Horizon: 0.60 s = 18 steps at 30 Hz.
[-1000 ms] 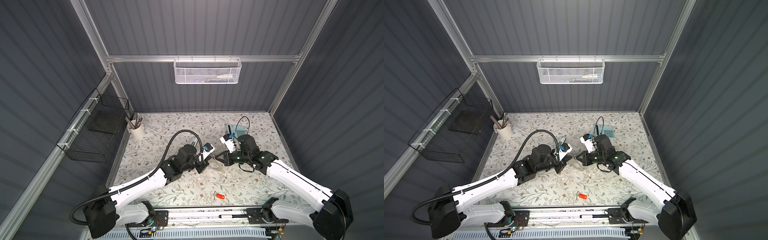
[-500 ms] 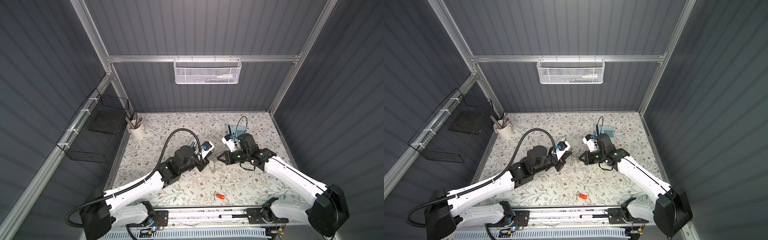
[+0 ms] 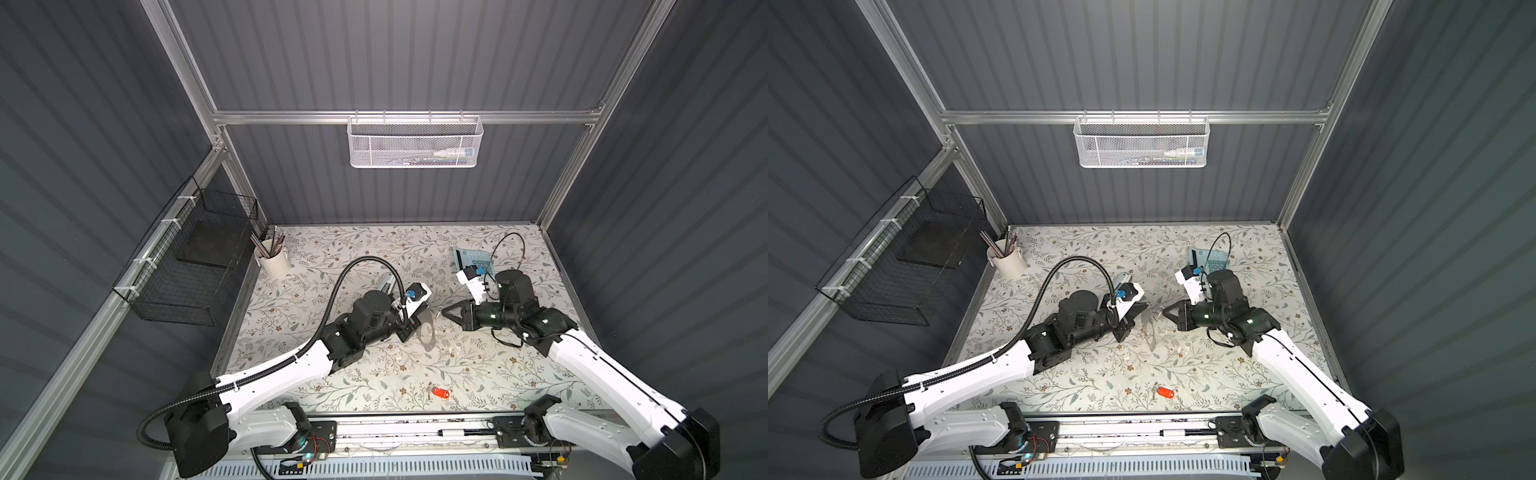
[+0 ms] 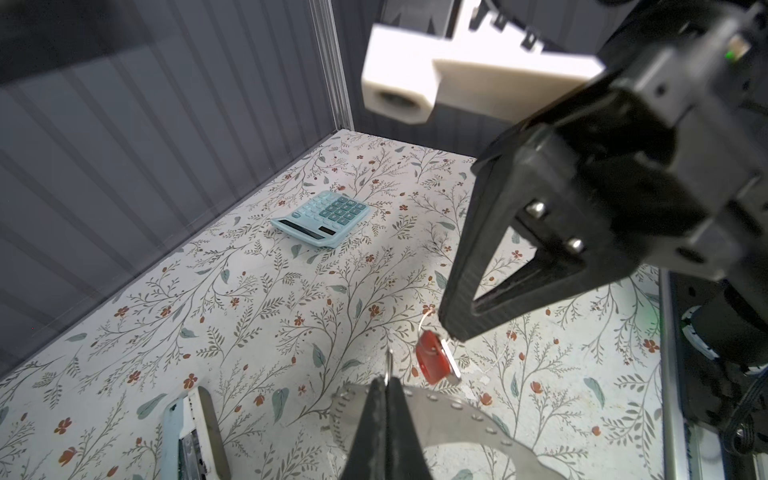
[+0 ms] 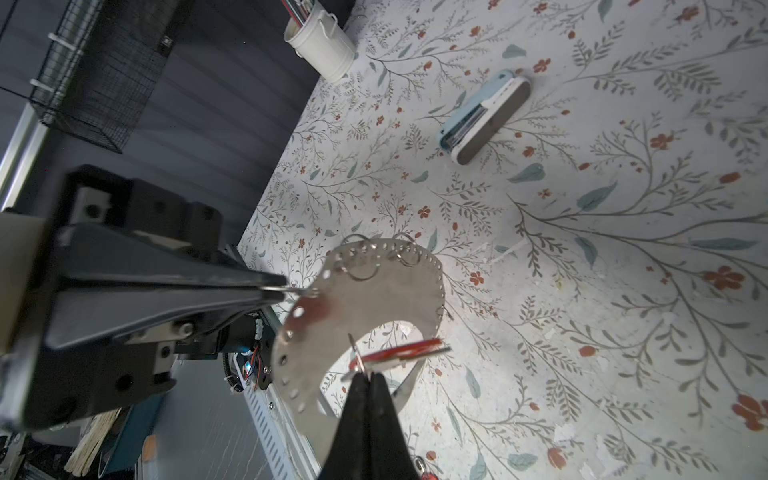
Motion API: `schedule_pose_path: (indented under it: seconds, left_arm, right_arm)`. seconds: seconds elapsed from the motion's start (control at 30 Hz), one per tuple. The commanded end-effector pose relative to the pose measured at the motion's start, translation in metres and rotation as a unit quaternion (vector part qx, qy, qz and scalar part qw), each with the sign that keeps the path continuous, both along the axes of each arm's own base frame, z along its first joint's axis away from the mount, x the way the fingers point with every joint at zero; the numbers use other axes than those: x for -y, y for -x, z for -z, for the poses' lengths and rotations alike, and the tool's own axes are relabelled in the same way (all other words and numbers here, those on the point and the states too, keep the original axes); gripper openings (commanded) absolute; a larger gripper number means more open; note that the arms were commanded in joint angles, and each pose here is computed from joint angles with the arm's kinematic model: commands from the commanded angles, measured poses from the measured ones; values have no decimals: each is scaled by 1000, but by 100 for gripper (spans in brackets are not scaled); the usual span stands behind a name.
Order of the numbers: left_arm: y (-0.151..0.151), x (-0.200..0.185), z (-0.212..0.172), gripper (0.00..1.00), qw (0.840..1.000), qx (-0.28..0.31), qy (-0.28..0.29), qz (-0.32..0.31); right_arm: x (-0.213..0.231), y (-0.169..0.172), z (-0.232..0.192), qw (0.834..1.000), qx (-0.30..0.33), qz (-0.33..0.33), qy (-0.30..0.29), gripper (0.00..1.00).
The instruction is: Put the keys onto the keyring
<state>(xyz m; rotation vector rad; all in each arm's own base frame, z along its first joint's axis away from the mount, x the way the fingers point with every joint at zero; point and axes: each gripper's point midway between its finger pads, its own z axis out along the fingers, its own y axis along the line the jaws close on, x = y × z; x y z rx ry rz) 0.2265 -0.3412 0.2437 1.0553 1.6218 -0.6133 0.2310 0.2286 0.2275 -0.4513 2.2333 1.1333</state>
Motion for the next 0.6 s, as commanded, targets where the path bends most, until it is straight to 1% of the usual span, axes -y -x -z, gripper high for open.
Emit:
schedule_pose_path:
  seconds: [0.0,0.3,0.57]
  left_arm:
    - [2,7,-19,0,999,23,17,17]
    - [4,10,-17,0,999,22,12,25]
    - [6,10,-16,0,999,21,9,32]
  right_arm:
    - [-4,7,-11,999,20,-23,-26,0]
    - [-10,7,-14,999,19,-36,-36,0]
    - [-12,2,-13,999,13,-34,-30,0]
